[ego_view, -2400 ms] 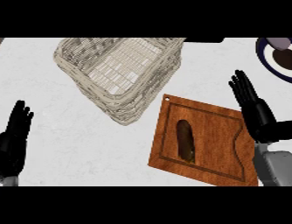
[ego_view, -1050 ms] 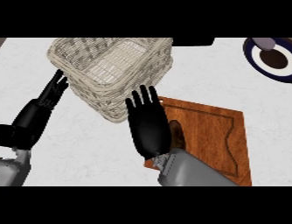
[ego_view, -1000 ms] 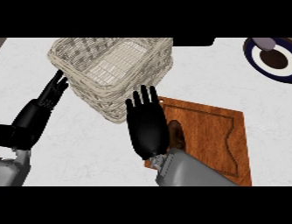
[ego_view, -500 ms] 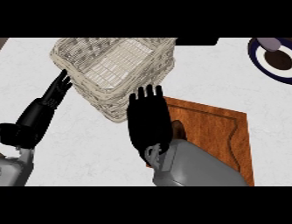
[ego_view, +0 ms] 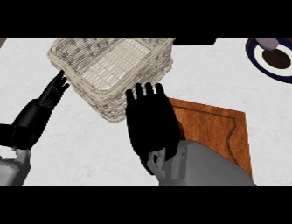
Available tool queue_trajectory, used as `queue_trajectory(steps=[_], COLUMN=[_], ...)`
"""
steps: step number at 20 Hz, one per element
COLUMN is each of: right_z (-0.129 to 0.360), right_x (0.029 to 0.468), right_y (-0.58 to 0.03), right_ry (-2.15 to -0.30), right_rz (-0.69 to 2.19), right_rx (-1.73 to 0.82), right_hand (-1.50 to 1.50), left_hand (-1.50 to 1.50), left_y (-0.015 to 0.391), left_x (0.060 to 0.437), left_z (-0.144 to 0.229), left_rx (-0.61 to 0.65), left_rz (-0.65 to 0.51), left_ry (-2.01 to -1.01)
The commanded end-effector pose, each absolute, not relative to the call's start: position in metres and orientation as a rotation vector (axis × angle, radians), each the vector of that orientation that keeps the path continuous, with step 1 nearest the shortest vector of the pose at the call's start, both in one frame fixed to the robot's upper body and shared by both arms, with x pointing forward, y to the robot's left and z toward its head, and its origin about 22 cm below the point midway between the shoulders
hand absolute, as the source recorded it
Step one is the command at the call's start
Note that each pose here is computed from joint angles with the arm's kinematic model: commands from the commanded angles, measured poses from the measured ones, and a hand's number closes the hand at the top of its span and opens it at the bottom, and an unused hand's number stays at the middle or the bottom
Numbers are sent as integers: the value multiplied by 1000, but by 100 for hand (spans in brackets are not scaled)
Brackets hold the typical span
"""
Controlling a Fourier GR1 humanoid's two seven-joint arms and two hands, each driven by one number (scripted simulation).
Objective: Pick the sweet potato from the cutting board and place it in the basket
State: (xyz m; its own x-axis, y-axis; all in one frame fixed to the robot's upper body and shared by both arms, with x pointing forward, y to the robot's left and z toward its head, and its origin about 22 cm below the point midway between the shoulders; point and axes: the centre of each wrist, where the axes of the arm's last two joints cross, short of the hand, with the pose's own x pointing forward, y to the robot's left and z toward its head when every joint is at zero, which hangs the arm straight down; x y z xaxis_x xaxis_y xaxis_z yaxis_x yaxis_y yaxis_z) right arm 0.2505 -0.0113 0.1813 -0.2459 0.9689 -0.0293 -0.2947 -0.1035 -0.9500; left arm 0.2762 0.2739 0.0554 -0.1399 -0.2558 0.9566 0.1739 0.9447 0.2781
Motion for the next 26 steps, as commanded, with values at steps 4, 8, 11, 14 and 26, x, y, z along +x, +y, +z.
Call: queue_trajectory(steps=[4,8,11,14,26], right_z=[184,179,159,150,104], right_x=[230,230,236,224,227], right_y=[-10,-25,-19,-27,-47], right_ry=[-926,-938,-956,-951,-998], right_rz=[1459,1425,1399,1431,1439], right_rx=[-1051,-1033,-1033,-1040,-1053], right_hand=[-150,-150,-150,-150,-150], left_hand=[0,0,0,0,0], left_y=[271,263,264,263,275], left_x=[284,286,289,271,267], left_z=[54,70,68,46,49], left_rx=[62,59,57,28,21], left_rz=[-360,-372,-379,-371,-376], left_ry=[-1680,-1690,-1690,-1690,-1694])
